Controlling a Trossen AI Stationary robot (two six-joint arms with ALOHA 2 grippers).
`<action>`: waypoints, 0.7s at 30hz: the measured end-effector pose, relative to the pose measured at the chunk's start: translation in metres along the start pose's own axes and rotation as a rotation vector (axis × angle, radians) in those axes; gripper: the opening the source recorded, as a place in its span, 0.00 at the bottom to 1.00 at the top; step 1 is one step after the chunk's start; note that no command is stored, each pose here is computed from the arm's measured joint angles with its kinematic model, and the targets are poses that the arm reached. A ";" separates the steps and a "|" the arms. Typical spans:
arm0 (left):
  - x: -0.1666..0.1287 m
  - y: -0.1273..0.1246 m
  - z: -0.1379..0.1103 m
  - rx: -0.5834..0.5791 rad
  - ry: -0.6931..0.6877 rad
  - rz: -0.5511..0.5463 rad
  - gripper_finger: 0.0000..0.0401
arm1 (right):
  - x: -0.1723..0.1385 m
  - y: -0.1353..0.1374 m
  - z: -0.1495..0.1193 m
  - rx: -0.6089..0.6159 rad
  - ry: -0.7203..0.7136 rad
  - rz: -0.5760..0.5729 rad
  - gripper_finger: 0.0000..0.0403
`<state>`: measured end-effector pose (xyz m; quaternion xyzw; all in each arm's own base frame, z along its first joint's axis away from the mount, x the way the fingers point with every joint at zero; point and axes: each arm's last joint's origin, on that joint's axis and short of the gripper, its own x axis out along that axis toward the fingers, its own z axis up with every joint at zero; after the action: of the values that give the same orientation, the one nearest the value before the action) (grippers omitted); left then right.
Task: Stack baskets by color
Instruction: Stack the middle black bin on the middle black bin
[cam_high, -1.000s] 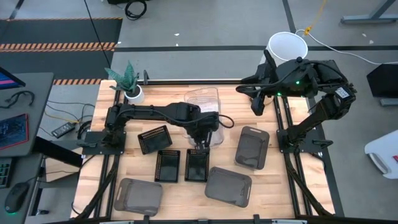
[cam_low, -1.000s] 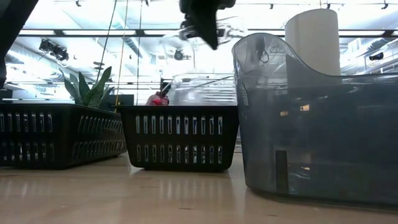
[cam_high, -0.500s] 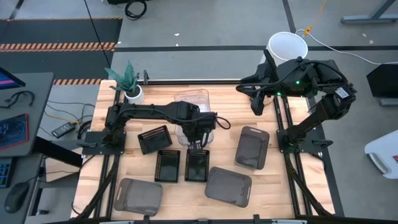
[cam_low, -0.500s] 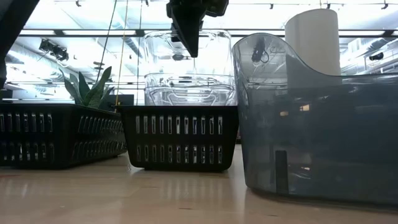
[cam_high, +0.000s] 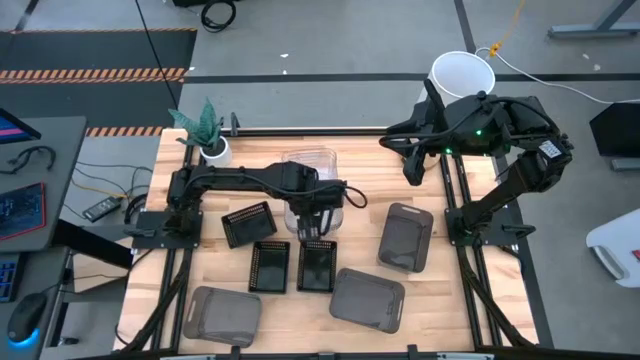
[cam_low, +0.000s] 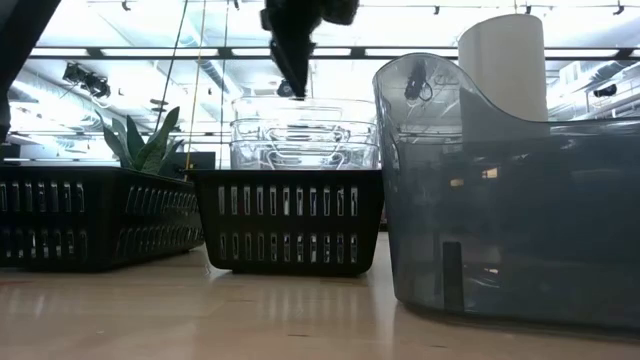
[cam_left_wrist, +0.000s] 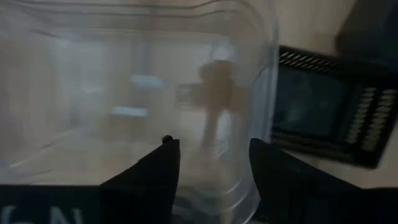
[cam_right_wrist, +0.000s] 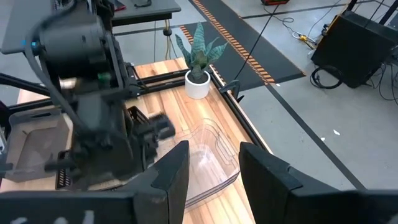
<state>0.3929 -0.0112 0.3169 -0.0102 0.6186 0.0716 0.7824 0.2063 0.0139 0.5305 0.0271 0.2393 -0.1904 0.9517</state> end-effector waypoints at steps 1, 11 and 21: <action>-0.006 0.002 -0.003 0.016 -0.003 0.023 0.50 | 0.000 0.000 0.000 0.000 0.000 0.000 0.36; -0.077 0.021 -0.029 0.101 -0.205 0.035 0.39 | 0.000 0.000 0.000 0.007 0.001 0.000 0.36; -0.085 -0.026 -0.032 0.297 -0.276 -0.183 0.30 | 0.000 0.000 0.000 0.003 0.000 0.000 0.36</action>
<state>0.3461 -0.0483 0.3904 0.0592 0.5059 -0.0909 0.8558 0.2065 0.0140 0.5304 0.0286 0.2391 -0.1908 0.9516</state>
